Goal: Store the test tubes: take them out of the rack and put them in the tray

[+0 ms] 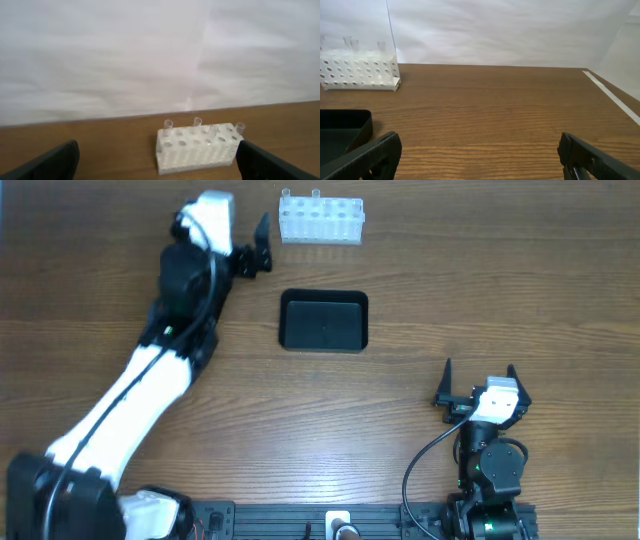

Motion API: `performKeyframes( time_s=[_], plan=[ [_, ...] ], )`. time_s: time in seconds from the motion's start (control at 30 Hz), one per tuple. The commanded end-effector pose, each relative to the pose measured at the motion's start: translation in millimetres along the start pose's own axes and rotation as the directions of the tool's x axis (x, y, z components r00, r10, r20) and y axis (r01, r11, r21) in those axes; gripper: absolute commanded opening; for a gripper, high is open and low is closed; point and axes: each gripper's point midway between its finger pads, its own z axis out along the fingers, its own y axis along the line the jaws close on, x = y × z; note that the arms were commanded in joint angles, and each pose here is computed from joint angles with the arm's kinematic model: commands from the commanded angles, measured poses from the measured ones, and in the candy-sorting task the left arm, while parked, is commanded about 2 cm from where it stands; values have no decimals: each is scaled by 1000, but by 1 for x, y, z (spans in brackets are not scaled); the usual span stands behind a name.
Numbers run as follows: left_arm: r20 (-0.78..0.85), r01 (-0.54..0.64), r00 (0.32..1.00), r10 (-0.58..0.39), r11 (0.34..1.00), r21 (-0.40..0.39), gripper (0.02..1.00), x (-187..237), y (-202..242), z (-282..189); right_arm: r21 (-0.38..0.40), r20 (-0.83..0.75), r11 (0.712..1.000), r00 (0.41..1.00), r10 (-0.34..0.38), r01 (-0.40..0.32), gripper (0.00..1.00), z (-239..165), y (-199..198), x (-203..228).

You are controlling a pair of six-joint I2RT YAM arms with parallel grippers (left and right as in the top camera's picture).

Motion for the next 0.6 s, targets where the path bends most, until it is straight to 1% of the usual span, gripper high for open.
performKeyframes(
  time_s=[0.03,0.17,0.33,0.6],
  plan=[
    [-104,104,989,-108,993,-50,996,22,0,44,17,-1,1000,1000,-4,4,991,0,-3,2],
    [-194,126,971,-140,989,-82,998,39,-1,77,17,-1,1000,1000,-4,4,991,0,-3,2],
    [-296,103,946,-129,989,-103,996,59,-5,121,17,-1,1000,1000,-4,4,991,0,-3,2],
    [-330,89,937,-115,992,-94,998,82,-16,152,17,-1,1000,1000,-4,4,991,0,-3,2]
  ],
)
